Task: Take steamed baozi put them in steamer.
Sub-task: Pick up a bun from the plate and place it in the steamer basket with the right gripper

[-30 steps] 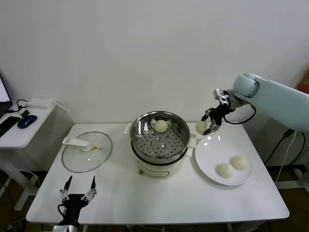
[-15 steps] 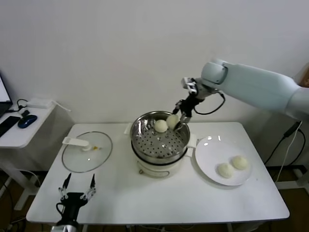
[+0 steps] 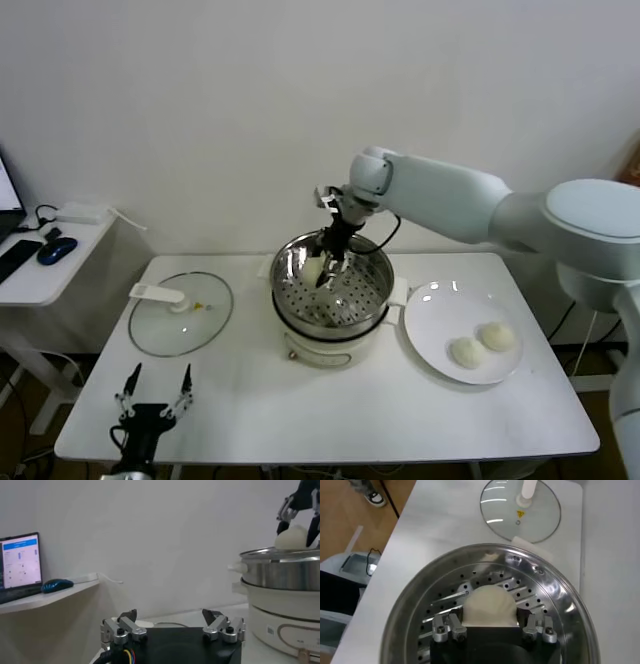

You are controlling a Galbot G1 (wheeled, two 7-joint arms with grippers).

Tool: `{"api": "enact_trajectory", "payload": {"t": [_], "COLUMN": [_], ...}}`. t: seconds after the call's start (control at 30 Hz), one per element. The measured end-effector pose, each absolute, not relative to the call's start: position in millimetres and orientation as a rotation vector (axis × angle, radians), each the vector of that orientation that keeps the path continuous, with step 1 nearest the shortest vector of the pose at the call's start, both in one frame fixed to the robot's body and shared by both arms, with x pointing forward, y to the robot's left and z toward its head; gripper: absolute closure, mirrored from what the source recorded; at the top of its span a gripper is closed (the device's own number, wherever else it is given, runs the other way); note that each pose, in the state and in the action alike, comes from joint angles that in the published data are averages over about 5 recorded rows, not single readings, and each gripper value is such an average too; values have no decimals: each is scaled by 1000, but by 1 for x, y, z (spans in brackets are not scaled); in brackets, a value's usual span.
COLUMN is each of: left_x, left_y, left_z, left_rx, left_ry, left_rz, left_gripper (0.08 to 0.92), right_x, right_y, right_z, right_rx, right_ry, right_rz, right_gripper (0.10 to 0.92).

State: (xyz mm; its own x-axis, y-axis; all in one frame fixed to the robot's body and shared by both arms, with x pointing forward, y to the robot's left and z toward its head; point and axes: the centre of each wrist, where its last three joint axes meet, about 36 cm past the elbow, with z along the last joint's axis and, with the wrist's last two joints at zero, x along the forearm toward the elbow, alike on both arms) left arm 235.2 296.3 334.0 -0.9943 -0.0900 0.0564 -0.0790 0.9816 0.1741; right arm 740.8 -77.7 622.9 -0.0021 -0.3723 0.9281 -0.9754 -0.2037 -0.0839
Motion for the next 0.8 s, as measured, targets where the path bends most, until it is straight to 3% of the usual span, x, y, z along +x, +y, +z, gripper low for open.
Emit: {"api": "enact_trajectory", "payload": {"t": [0.8], "left_x": [233], "left_y": [298], "left_z": [331], "left_rx": [128], "left_ry": [-3057], "left_rz": [-263], "left_gripper": [177], "right_x": [754], "right_y": [-48], "right_z": [580], "right_rx": [1599], "right_ry": [-1418], "right_rz": [1205], "right_gripper": [341]}}
